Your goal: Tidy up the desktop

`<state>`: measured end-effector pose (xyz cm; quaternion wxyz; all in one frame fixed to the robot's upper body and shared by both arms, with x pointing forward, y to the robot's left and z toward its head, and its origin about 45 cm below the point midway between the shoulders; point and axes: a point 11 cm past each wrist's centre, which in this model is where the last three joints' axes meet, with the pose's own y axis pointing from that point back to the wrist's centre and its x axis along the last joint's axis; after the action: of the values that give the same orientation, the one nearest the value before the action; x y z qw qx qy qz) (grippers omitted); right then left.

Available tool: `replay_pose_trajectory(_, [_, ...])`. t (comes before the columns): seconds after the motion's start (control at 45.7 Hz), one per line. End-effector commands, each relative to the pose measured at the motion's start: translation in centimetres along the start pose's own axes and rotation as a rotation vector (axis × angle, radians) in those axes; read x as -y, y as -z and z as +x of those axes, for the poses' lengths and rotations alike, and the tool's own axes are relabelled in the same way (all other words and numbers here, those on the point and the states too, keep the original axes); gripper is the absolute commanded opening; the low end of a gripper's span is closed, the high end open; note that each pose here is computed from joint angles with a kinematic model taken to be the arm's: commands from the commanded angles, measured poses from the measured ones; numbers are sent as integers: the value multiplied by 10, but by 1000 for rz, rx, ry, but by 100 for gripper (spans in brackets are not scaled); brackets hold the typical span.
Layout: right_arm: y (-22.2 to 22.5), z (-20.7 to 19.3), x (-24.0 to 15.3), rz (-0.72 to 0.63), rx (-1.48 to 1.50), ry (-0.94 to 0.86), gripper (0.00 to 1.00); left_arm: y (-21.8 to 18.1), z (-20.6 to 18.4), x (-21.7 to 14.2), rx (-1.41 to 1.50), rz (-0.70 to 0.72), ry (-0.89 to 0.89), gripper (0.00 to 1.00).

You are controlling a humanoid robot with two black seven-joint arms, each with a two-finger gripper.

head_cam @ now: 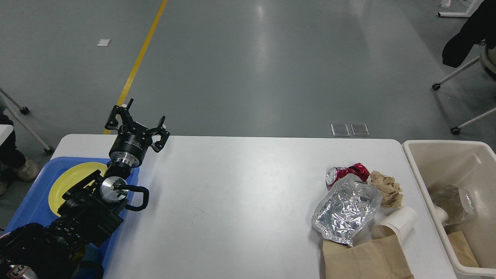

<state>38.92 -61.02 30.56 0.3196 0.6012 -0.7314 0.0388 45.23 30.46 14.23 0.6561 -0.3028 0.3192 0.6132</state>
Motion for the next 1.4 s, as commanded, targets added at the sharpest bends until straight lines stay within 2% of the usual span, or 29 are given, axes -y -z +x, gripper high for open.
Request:
replay_pose_trajectory(0.0, [29,38,-17,13,-81,-13,100,0,0,0,0,0,0,97])
replay_pose_trajectory(0.131, [71,60,-29,46,-161,4,100,0,0,0,1,0,-1,97])
replay_pose_trajectory(0.503, [149,76,-43,-117,-770,41,100,0,0,0,0,0,0,97])
replay_pose_trajectory(0.656, [174,52,-41,-178,-901,149,100,0,0,0,0,0,0,97])
replay_pose_trajectory(0.787, [175,20,-37,-214,-946,263,100,0,0,0,0,0,0,97])
replay_pose_trajectory(1.05, [199,-20,-32,-279,-1116,353,100,0,0,0,0,0,0,97])
replay_pose_trajectory(1.181, [192,-40,-30,-327,-1183,414,100,0,0,0,0,0,0,97])
replay_pose_trajectory(1.378, [153,-77,-26,-387,-1199,561,100,0,0,0,0,0,0,97])
